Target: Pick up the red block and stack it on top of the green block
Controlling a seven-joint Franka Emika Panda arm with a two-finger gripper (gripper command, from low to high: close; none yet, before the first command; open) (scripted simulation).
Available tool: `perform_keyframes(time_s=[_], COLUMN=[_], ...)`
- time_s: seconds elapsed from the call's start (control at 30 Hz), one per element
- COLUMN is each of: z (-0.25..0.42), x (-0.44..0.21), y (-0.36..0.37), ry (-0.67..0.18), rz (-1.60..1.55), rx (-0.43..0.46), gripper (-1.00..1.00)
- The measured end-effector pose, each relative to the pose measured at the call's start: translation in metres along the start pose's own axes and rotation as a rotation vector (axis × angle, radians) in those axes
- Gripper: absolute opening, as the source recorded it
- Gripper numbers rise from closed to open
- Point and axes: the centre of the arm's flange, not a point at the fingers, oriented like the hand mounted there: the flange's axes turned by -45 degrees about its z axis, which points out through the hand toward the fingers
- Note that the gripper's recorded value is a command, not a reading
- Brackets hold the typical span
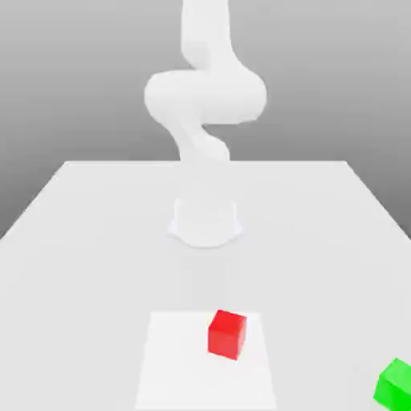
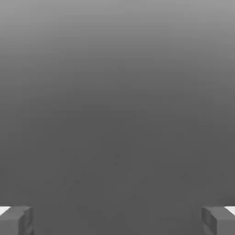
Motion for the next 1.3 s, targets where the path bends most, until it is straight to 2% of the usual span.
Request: perform_keyframes(time_s=[0.17, 0.37, 0.53, 0.73, 0.93, 1.3], z=[0.102, 0.207, 0.275, 0.327, 0.35, 0.386], x=[-0.027, -0.087, -0.151, -0.234, -0.297, -0.325], y=[0.007, -0.002, -0.011, -0.012, 0.0, 0.003], ry=[-0.162, -0.356, -0.503, -0.636, -0.695, -0.688], rz=[0.101, 0.195, 0.252, 0.297, 0.322, 0.314], rx=[0.08, 0.096, 0.049, -0.07, -0.21, -0.218], gripper=[0.0, 0.0, 0.0, 0.0, 0.0, 0.0])
